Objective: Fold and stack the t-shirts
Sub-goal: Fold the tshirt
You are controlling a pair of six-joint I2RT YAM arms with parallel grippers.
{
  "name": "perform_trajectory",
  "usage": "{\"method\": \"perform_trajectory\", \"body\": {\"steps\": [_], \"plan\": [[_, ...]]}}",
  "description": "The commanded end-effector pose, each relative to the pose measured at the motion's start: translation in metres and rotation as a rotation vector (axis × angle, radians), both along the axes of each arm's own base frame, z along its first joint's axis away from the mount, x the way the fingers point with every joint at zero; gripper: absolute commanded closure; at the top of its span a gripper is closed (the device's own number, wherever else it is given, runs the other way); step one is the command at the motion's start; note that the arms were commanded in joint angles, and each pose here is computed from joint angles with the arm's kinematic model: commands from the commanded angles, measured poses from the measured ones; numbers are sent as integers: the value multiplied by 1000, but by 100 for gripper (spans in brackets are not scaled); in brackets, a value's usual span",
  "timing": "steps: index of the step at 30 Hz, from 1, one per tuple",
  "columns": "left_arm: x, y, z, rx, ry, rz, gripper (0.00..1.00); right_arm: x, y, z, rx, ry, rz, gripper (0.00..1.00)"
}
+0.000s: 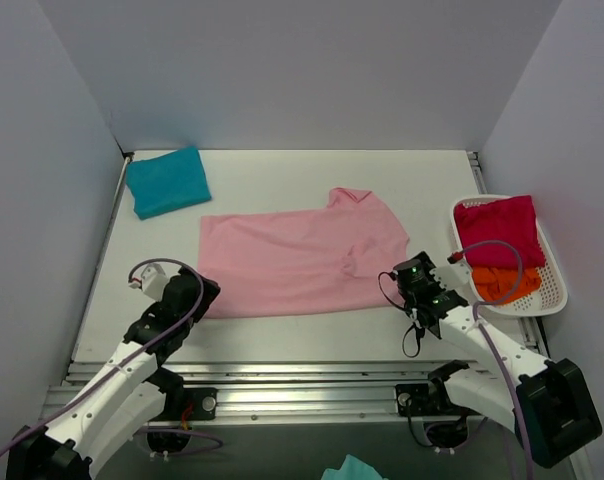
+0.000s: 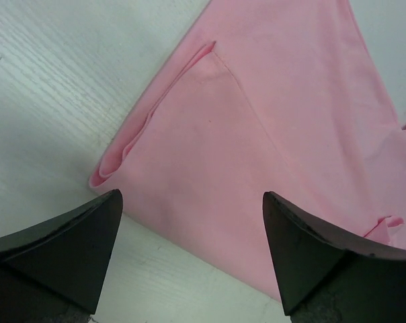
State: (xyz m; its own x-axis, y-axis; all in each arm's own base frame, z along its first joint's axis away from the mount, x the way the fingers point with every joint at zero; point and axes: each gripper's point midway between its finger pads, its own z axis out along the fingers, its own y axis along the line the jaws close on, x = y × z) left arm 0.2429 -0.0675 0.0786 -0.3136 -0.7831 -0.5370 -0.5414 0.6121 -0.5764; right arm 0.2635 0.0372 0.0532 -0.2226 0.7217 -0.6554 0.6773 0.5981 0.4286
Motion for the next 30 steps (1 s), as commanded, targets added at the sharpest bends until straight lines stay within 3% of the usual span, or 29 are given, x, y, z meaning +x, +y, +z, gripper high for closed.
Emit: {"method": "perform_trajectory", "body": {"steps": [1, 7, 13, 15, 20, 21, 24, 25, 26, 30], "plan": [[-17, 10, -4, 22, 47, 26, 6, -18, -14, 3, -33, 12, -46, 21], [-19, 10, 20, 7, -3, 14, 6, -21, -16, 33, -16, -48, -48, 21], [15, 12, 70, 78, -123, 25, 6, 15, -9, 95, -47, -182, -31, 21], [40, 5, 100, 89, -192, 18, 6, 47, 10, 131, -34, -290, 29, 21], [105, -1, 139, 186, -261, 3, 6, 128, 41, 156, -116, -283, 159, 21], [122, 2, 156, 170, -292, 5, 6, 147, 49, 143, -107, -256, 195, 21], [169, 4, 144, 204, -249, -55, 6, 194, 43, 163, -85, -308, 191, 21], [190, 7, 163, 198, -279, -87, 6, 216, 42, 159, -78, -298, 196, 21], [210, 7, 141, 211, -220, -113, 6, 227, 41, 155, -85, -285, 203, 21], [264, 4, 132, 250, -188, -190, 6, 274, 55, 120, -99, -217, 266, 22]]}}
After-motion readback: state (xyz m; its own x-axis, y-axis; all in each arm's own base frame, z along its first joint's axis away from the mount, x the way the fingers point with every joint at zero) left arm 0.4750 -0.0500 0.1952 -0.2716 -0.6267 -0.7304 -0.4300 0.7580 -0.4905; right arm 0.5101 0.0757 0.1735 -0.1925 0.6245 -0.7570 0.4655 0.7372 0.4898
